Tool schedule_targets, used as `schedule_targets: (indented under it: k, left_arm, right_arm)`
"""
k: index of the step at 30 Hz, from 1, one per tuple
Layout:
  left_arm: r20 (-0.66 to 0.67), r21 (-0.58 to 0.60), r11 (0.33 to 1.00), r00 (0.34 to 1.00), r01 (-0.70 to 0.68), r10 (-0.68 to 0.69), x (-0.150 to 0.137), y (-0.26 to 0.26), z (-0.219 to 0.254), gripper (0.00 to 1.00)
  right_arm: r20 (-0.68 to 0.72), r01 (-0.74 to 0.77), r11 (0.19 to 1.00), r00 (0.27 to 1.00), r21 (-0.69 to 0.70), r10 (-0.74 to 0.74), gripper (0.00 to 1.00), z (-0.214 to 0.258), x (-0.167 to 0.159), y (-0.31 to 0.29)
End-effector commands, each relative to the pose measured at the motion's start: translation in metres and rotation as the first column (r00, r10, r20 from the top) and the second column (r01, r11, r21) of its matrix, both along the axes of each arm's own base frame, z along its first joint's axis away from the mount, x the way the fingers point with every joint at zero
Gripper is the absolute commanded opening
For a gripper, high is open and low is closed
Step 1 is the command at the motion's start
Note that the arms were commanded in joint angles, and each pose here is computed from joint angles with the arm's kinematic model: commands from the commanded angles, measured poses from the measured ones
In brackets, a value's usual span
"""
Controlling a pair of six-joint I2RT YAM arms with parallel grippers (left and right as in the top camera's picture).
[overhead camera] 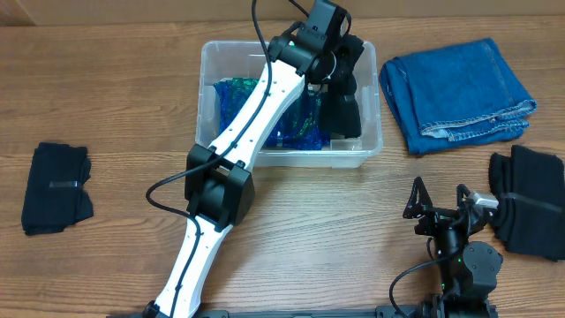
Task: Pack container
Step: 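Carry the black cloth with the left gripper into the bin's right side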
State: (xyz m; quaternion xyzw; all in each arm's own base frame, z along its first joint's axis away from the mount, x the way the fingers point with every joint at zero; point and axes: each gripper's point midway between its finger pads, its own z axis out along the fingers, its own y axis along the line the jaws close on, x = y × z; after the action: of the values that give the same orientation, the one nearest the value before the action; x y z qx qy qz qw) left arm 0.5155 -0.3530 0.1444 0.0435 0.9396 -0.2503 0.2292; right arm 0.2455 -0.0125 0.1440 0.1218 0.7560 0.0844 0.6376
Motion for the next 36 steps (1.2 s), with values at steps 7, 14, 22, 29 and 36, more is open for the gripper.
schedule_targets:
  k: [7, 14, 22, 29, 36]
  left_arm:
    - [-0.059, 0.001, 0.999, 0.998, 0.032, -0.032, -0.018, -0.013, -0.010, 0.94]
    - [-0.012, 0.000, 0.999, 0.999, 0.053, -0.053, -0.009, -0.005, 0.003, 0.94]
    - [0.236, 0.156, 0.977, 0.955, 0.145, -0.179, 0.011, -0.017, 0.021, 0.27]
    - [0.269, 0.198, 0.968, 0.941, 0.156, -0.207, 0.015, -0.026, -0.009, 0.18]
    - [0.227, 0.252, 0.958, 0.954, 0.135, -0.194, 0.013, -0.016, -0.067, 0.19]
  right_arm:
    - [0.015, -0.002, 1.000, 1.000, -0.002, 0.002, 1.00, 0.006, 0.000, 0.001]
    - [0.015, -0.002, 1.000, 1.000, -0.002, 0.002, 1.00, 0.006, 0.000, 0.001]
    - [0.015, -0.002, 1.000, 1.000, -0.002, 0.002, 1.00, 0.006, 0.000, 0.001]
    - [0.015, -0.002, 1.000, 1.000, -0.002, 0.002, 1.00, 0.006, 0.000, 0.001]
    - [0.015, -0.002, 1.000, 1.000, -0.002, 0.002, 1.00, 0.006, 0.000, 0.001]
